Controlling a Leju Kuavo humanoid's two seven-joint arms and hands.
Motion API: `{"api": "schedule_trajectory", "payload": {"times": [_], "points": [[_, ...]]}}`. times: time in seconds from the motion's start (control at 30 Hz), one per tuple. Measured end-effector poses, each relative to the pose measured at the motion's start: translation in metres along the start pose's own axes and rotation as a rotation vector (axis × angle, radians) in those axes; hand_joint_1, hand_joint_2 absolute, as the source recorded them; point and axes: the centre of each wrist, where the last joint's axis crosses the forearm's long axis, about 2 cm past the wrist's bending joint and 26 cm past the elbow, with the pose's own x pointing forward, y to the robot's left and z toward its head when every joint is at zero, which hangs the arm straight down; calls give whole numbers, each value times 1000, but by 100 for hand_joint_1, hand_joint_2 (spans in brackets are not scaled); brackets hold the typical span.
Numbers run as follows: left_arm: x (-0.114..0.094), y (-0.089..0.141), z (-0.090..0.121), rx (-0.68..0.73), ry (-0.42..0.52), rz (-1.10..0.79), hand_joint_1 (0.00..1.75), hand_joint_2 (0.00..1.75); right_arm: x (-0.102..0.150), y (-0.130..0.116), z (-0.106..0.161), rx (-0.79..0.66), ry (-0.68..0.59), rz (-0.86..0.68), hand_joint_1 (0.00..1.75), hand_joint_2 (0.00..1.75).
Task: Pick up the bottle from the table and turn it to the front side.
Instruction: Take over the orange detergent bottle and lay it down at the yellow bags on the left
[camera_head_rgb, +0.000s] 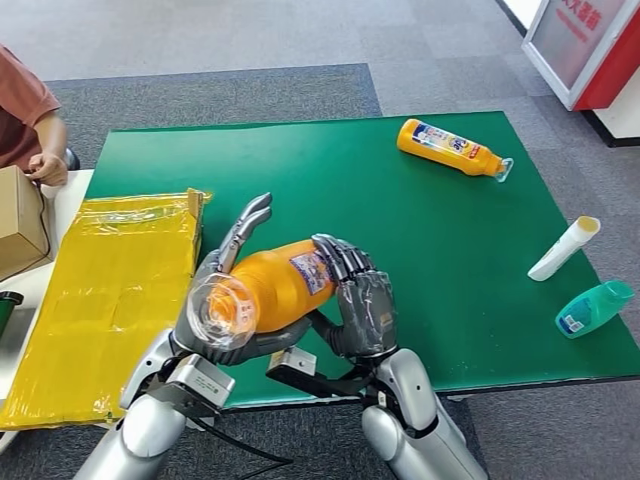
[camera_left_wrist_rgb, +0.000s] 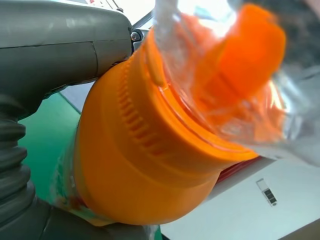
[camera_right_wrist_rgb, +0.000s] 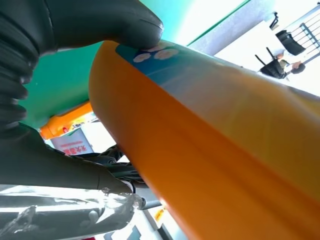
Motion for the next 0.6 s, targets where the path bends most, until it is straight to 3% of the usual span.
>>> {"api": "schedule_trajectory", "payload": {"times": [0.4,0.43,0.57,0.6], "points": [[1,-2,-1,-5,-6,37,175,175,2,1,0,14,8,-4,175,175],[1,-2,-1,-4,-6,40,175,175,2,1,0,15,8,-4,166,175],[1,-2,0,4,-6,56,175,175,2,2,1,16,16,-8,10,175],[1,-2,1,8,-5,60,175,175,2,2,1,16,19,-10,3,175]]}}
